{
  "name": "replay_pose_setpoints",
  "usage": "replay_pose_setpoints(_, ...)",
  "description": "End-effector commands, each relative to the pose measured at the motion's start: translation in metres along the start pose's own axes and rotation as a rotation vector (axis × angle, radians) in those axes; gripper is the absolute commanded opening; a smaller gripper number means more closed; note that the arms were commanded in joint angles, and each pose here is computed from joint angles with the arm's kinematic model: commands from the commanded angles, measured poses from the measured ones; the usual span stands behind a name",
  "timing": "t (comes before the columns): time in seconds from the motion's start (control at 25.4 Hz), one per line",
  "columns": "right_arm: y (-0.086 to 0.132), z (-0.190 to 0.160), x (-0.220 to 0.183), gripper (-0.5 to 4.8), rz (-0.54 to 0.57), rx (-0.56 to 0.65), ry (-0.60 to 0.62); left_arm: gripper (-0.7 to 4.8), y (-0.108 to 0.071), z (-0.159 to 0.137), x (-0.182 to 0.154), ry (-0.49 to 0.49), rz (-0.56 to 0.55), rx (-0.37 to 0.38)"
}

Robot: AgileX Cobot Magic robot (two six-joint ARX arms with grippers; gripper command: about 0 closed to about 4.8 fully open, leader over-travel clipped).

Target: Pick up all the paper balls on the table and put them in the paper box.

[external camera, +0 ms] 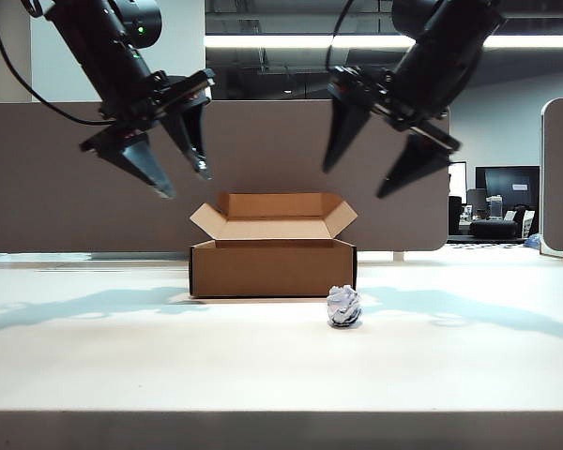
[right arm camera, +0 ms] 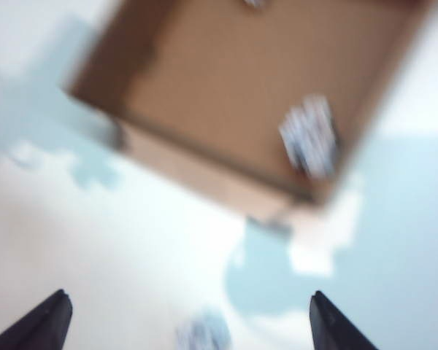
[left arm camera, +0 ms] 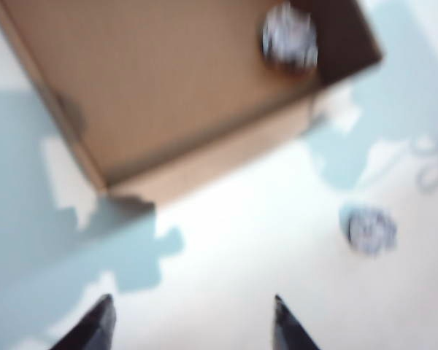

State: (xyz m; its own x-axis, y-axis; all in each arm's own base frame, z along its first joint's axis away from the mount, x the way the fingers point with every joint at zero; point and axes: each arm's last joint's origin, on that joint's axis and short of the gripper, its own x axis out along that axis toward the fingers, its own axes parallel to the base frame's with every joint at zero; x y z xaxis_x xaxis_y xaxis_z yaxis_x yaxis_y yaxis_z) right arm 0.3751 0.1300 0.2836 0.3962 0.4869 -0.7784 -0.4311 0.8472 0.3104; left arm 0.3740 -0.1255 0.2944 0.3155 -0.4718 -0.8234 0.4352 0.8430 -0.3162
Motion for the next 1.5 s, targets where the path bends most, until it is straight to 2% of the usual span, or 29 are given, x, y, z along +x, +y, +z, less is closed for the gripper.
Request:
replay_pose_setpoints(0.04, 0.014, -0.012, -0.007, 4.41, -0.032, -0.018, 0.113, 2.68, -0.005, -0.012, -0.011, 0.09, -0.007, -0.003)
replay_pose_setpoints(0.08, 0.018, -0.014, -0.005, 4.41, -0.059, -0.037, 0.13, 2.63, -0.006, -0.014, -0.014, 0.107, -0.007, -0.002)
replay_pose_setpoints(0.12, 0.024, -0.015, -0.003, 4.41, -0.09, -0.064, 0.144, 2.36, -0.007, -0.016, -0.016, 0.119, -0.008, 0.005)
replay_pose_setpoints(0.2, 0.04, -0.02, 0.002, 4.41, -0.15, -0.133, 0.177, 1.43, -0.01, -0.02, -0.024, 0.141, -0.01, 0.022)
replay_pose_setpoints(0.24, 0.053, -0.025, 0.008, 4.4, -0.18, -0.174, 0.199, 1.37, -0.012, -0.024, -0.031, 0.138, -0.01, 0.029)
replay_pose_setpoints(0.43, 0.077, -0.04, 0.019, 4.39, -0.321, -0.269, 0.251, 1.38, -0.021, -0.037, -0.056, 0.113, 0.026, 0.07)
replay_pose_setpoints(0.63, 0.077, -0.05, 0.028, 4.2, -0.331, -0.271, 0.289, 1.33, -0.033, -0.062, -0.087, 0.057, 0.019, 0.096)
replay_pose_setpoints(0.75, 0.073, -0.055, 0.034, 4.17, -0.332, -0.251, 0.307, 0.94, -0.042, -0.091, -0.113, -0.004, 0.035, 0.118)
replay_pose_setpoints(0.83, 0.073, -0.056, 0.037, 4.17, -0.31, -0.248, 0.3, 0.68, -0.047, -0.107, -0.126, -0.058, 0.054, 0.123)
replay_pose_setpoints(1.1, 0.071, -0.059, 0.051, 4.17, -0.287, -0.224, 0.272, 0.66, -0.063, -0.157, -0.177, -0.335, 0.168, 0.149)
replay_pose_setpoints(1.18, 0.07, -0.06, 0.057, 4.16, -0.284, -0.219, 0.283, 0.66, -0.065, -0.162, -0.181, -0.35, 0.176, 0.153)
replay_pose_setpoints(1.34, 0.067, -0.063, 0.07, 3.63, -0.286, -0.216, 0.314, 0.67, -0.065, -0.168, -0.181, -0.321, 0.176, 0.145)
replay_pose_setpoints(1.5, 0.065, -0.065, 0.076, 3.6, -0.29, -0.212, 0.333, 0.67, -0.063, -0.17, -0.178, -0.296, 0.191, 0.136)
